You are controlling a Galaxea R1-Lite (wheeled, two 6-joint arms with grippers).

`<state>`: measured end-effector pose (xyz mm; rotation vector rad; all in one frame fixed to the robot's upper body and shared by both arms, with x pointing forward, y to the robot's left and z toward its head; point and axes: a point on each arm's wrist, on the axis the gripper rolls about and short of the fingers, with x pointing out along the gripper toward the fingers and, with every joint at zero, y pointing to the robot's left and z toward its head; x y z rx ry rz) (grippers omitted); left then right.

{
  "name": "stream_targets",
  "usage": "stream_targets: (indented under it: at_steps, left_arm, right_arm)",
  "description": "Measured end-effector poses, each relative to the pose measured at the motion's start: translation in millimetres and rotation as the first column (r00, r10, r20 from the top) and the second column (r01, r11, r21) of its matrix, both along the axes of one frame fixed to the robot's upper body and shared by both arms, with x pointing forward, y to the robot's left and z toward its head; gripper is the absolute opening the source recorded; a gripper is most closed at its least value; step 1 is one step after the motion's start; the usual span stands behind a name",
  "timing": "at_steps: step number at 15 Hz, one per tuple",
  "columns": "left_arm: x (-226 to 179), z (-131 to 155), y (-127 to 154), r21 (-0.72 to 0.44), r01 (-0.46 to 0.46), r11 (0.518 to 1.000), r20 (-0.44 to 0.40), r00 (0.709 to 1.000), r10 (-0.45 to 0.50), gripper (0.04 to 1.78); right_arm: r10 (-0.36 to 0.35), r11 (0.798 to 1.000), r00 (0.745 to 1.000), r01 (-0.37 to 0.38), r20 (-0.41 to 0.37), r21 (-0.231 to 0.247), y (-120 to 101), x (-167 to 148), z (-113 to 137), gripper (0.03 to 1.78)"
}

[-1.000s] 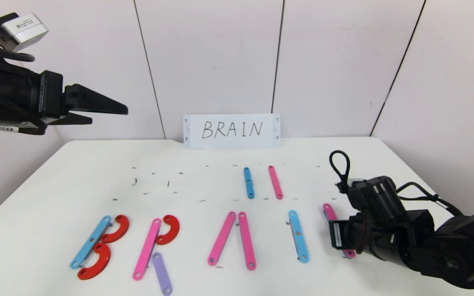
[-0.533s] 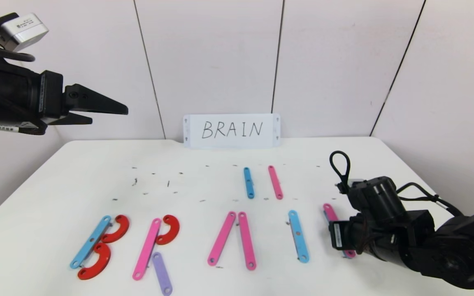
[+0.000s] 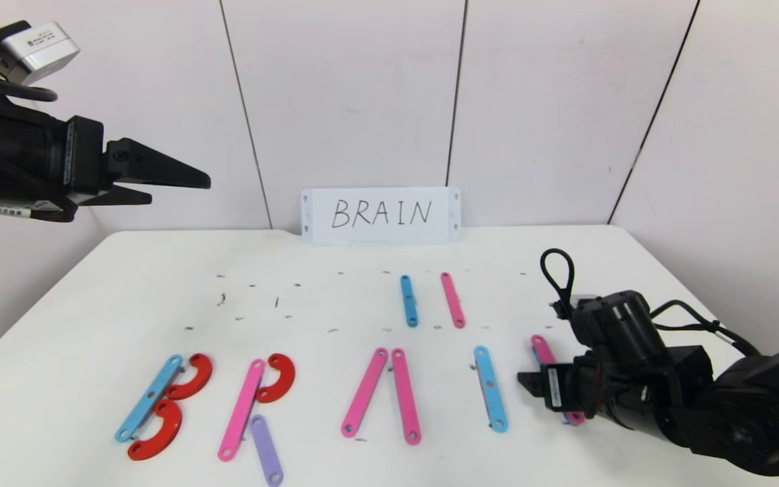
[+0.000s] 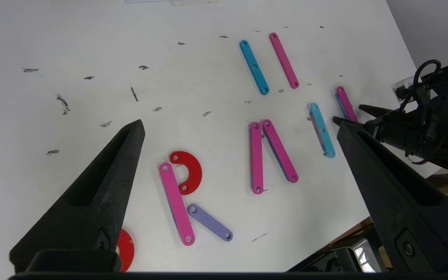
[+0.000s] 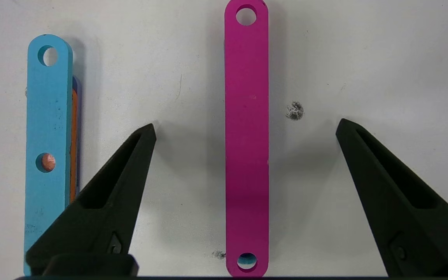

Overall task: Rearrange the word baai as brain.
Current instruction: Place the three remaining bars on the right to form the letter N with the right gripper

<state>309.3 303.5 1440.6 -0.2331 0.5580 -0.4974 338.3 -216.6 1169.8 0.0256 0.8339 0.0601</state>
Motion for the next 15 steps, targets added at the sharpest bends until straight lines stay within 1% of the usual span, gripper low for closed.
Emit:
stream_targets:
  at_steps: [2, 6, 8, 10, 11, 15]
  left_arm:
    - [0, 0, 0, 0.000, 0.000, 1.000, 0.000, 1.000, 0.000, 1.73]
    - [0, 0, 0, 0.000, 0.000, 1.000, 0.002, 1.000, 0.000, 1.73]
    - [-1, 0, 0, -0.001, 0.001, 1.000, 0.001, 1.000, -0.001, 1.73]
    - [-1, 0, 0, -0.001, 0.001, 1.000, 0.002, 1.000, -0.001, 1.73]
    - [-1, 0, 0, 0.000, 0.001, 1.000, 0.002, 1.000, -0.001, 1.73]
    - [-2, 1, 0, -0.001, 0.004, 1.000, 0.005, 1.000, -0.004, 1.73]
  right_arm:
    - [0.000, 1.000, 1.000, 0.000, 0.000, 0.000, 0, 0, 0, 1.72]
    - [-0.003, 1.000, 1.000, 0.003, 0.006, 0.002, 0, 0, 2, 1.72]
    - [-0.005, 1.000, 0.999, 0.005, 0.038, 0.014, -1, 3, 11, 1.72]
    - [-0.004, 1.000, 0.995, 0.001, 0.095, 0.031, -2, 7, 31, 1.72]
    - [0.002, 0.999, 0.993, -0.006, 0.115, 0.031, -2, 9, 43, 1.72]
    - [0.012, 0.999, 0.982, -0.021, 0.189, 0.047, 1, 20, 104, 1.72]
